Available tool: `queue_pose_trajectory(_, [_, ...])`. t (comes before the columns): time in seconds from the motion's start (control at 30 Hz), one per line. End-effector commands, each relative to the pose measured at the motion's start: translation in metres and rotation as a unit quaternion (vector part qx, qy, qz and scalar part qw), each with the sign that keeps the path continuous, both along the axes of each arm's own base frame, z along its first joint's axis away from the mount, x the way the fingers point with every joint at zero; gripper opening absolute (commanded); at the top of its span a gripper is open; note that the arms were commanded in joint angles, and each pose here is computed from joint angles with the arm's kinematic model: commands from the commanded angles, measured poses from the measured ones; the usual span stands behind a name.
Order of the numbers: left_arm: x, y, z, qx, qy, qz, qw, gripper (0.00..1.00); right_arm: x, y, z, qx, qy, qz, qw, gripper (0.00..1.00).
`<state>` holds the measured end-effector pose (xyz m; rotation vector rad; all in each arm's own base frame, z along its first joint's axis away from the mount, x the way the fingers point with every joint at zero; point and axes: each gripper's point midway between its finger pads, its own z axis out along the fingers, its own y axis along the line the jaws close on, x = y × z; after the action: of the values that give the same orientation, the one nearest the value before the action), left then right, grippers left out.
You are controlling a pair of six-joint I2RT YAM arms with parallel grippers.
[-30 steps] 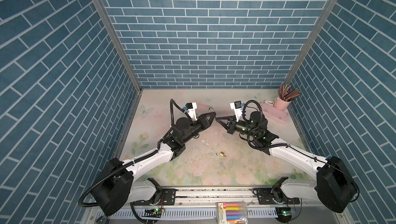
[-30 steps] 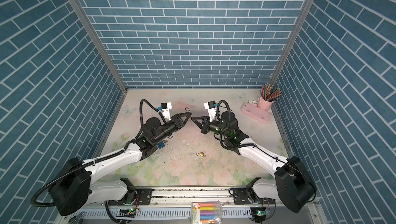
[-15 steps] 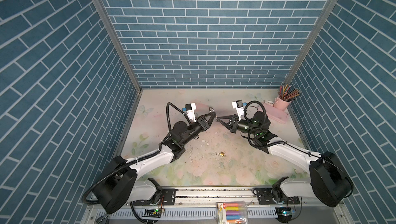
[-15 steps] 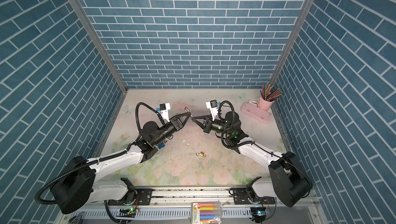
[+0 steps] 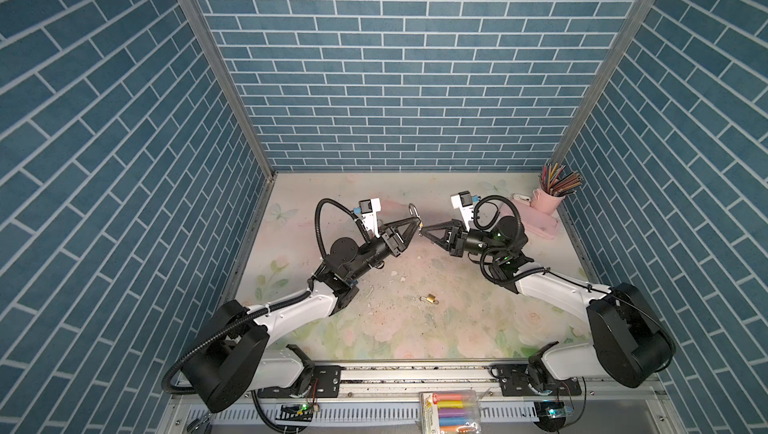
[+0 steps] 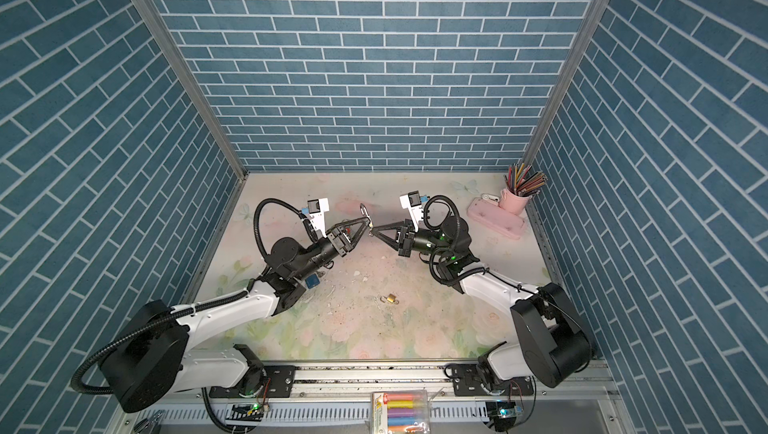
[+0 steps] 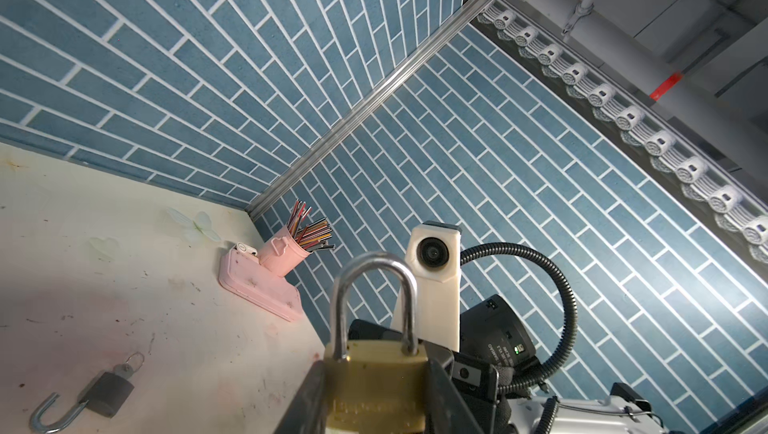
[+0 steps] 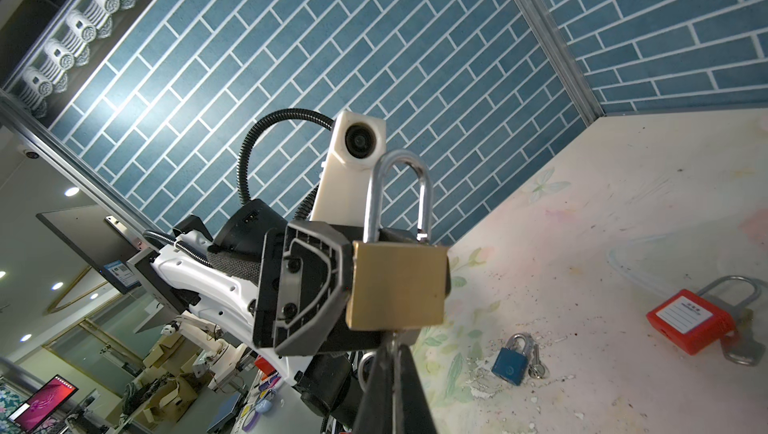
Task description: Lock with the key
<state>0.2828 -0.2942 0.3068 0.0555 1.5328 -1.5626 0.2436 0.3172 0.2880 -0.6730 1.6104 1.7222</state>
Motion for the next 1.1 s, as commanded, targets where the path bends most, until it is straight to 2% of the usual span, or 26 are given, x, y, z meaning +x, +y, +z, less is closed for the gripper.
queue_pose_trajectory(0.0, [-0.005,-0.006,0.022,0.014,-0.032,-0.007,0.999,0.00,-0.003,0.005,-0.017,-0.045,0.019,0.004,0.999,0.00])
queue_pose_trajectory(0.07, [0.004,-0.003,0.009,0.056,-0.012,0.021,0.998,0.00,0.005,0.003,-0.021,-0.068,0.013,-0.026,0.997,0.00])
queue_pose_trajectory(0.2, [0.020,0.011,-0.016,0.146,0.011,0.082,0.986,0.00,0.020,-0.009,-0.027,-0.123,0.002,-0.093,0.988,0.25])
queue_pose_trajectory(0.27, [0.023,0.014,-0.023,0.185,0.008,0.092,0.978,0.00,0.021,-0.015,-0.025,-0.138,-0.008,-0.113,0.984,0.32])
queue_pose_trajectory(0.37, [0.022,0.014,-0.023,0.249,-0.031,0.088,0.964,0.00,0.018,-0.027,-0.017,-0.150,-0.025,-0.141,0.978,0.39])
queue_pose_trajectory(0.47, [0.014,0.010,-0.017,0.322,-0.113,0.068,0.938,0.00,0.013,-0.042,-0.005,-0.158,-0.040,-0.167,0.972,0.42])
queue_pose_trajectory(0.53, [0.004,0.005,-0.014,0.375,-0.188,0.044,0.907,0.00,0.008,-0.052,0.002,-0.161,-0.044,-0.179,0.970,0.43])
queue_pose_trajectory(0.57, [-0.004,0.002,-0.014,0.403,-0.236,0.029,0.884,0.00,0.004,-0.057,0.007,-0.159,-0.047,-0.181,0.969,0.43])
queue_pose_trajectory(0.6, [-0.014,-0.001,-0.017,0.434,-0.287,0.013,0.854,0.00,0.000,-0.061,0.010,-0.159,-0.046,-0.182,0.969,0.43])
queue_pose_trajectory(0.63, [-0.025,-0.005,-0.022,0.463,-0.337,-0.005,0.820,0.00,-0.004,-0.064,0.012,-0.160,-0.044,-0.180,0.970,0.43])
queue_pose_trajectory(0.7, [-0.044,-0.008,-0.039,0.533,-0.434,-0.018,0.726,0.00,-0.014,-0.069,0.013,-0.163,-0.032,-0.171,0.971,0.42])
queue_pose_trajectory(0.73, [-0.049,-0.008,-0.049,0.559,-0.465,-0.021,0.687,0.00,-0.018,-0.070,0.012,-0.165,-0.025,-0.163,0.972,0.42])
queue_pose_trajectory(0.77, [-0.052,-0.007,-0.056,0.580,-0.488,-0.023,0.652,0.00,-0.023,-0.070,0.011,-0.166,-0.014,-0.153,0.974,0.41])
queue_pose_trajectory(0.8, [-0.053,-0.006,-0.062,0.596,-0.501,-0.028,0.627,0.00,-0.028,-0.070,0.009,-0.169,-0.003,-0.143,0.975,0.40])
queue_pose_trajectory(0.9, [-0.057,-0.003,-0.072,0.614,-0.520,-0.055,0.591,0.00,-0.045,-0.067,0.002,-0.172,0.029,-0.101,0.980,0.37])
queue_pose_trajectory(1.07, [-0.066,-0.001,-0.079,0.610,-0.551,-0.075,0.564,0.00,-0.064,-0.066,-0.013,-0.173,0.078,-0.061,0.980,0.33])
